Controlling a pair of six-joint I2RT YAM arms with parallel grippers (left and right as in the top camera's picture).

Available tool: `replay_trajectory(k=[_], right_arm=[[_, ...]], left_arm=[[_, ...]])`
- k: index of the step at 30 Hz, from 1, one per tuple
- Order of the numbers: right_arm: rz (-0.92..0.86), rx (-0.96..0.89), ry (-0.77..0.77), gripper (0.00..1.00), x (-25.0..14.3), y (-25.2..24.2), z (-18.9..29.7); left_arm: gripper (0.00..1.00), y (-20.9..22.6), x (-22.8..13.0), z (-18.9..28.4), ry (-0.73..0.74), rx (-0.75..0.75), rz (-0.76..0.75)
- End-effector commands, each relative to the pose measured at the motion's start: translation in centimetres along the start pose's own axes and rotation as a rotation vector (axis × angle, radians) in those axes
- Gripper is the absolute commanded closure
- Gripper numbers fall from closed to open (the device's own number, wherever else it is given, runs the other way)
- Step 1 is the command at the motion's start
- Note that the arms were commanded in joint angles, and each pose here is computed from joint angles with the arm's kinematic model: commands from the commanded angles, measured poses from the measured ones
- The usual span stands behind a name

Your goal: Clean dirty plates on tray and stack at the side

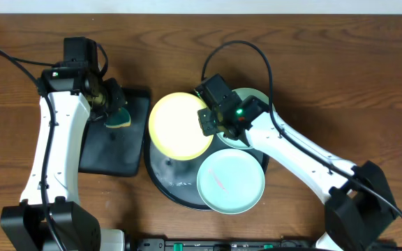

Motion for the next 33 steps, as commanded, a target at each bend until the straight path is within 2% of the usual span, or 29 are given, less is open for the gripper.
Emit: replay_trajectory(k=[1,9,14,24,33], right_arm=[[0.119,-0.163,-0.126,0.99,1.3,-0.1,2.2],[0.275,-0.397,-0.259,0.99,1.7,0.5,4.6],[0.312,-0.529,-0.375,0.99,1.5,1.4,7.0],[0.357,-0.665,-0.595,0.99,0.7,3.5,13.5],[0.326,-0.689,-0.743,0.99,0.9,3.8,18.8]], left_arm=[[0.93,0.2,0.6,0.9,-0.04,0.01,-0.017],[0.93,0.2,0.5,0.9,-0.036,0.011,-0.016],[0.92,0.2,0.5,0.9,-0.036,0.011,-0.016],[0.93,0.2,0.4,0.7,-0.029,0.013,-0.016],[0.92,0.4,0.0,0.3,-0.013,0.019,-0.016]])
Point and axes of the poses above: each gripper's point midway between its finger pads, its own z axis back along the fingers, its own y axis along the line the jaws close on, x = y × z, the point moved 8 cm from there along z, back along the fingers, and after that the axes turned 4 degrees about -z, right-handed, at the moved point
